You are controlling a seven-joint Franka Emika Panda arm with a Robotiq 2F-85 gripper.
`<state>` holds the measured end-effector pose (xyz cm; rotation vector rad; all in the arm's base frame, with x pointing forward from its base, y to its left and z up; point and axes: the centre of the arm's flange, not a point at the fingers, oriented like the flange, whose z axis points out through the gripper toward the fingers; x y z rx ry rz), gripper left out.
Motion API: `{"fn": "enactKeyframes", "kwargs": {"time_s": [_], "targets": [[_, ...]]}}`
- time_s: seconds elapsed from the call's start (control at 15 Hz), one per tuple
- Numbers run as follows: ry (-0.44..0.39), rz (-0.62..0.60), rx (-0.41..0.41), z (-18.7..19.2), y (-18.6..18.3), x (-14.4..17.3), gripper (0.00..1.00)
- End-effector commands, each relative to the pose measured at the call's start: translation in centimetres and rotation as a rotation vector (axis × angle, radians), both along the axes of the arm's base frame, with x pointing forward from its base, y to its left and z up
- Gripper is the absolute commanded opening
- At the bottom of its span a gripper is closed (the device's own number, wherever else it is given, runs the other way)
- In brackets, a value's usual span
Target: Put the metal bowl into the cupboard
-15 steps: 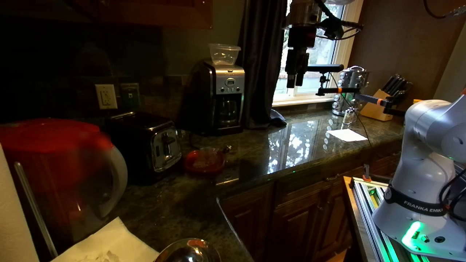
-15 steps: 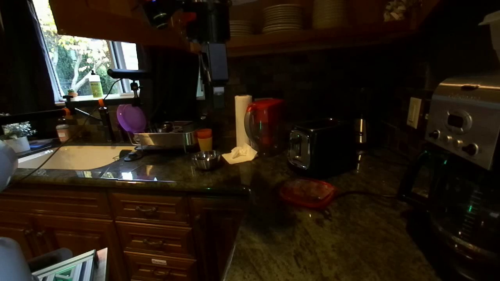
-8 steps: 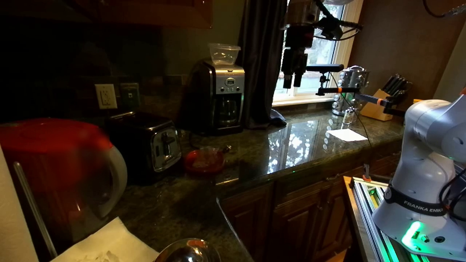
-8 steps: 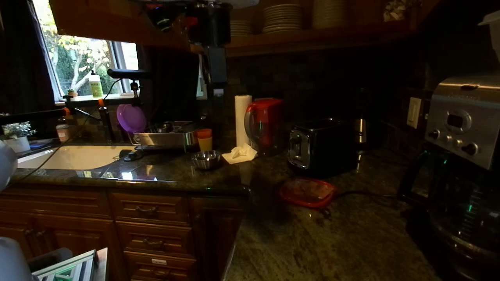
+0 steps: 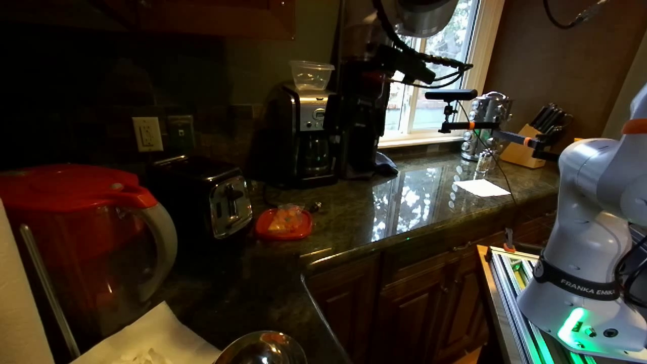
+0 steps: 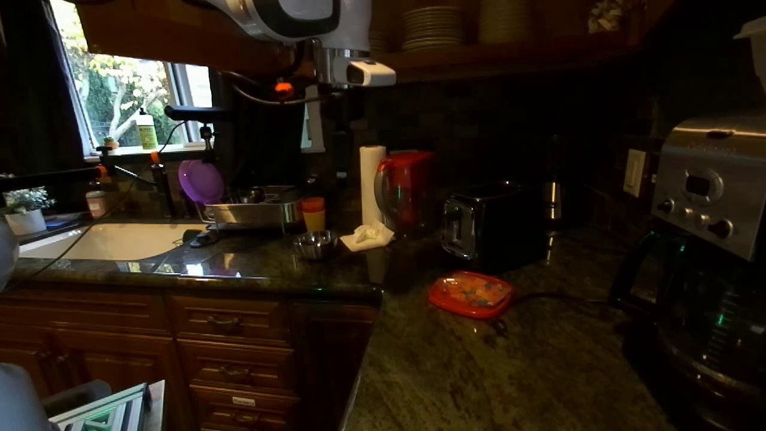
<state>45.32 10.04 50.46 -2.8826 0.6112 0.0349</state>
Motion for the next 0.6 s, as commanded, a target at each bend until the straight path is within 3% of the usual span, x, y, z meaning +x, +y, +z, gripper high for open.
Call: {"fn": "enactKeyframes", "kwargs": {"time_s": [0.0, 0.27, 0.53], "targets": [[0.024, 0.035, -0.005, -0.7, 1.5, 0.3, 1.00], [0.043, 0.104, -0.020, -1.1, 3.9, 0.5, 1.00], [0.050, 0.124, -0.002, -4.4, 10.9, 1.3, 1.00]]}}
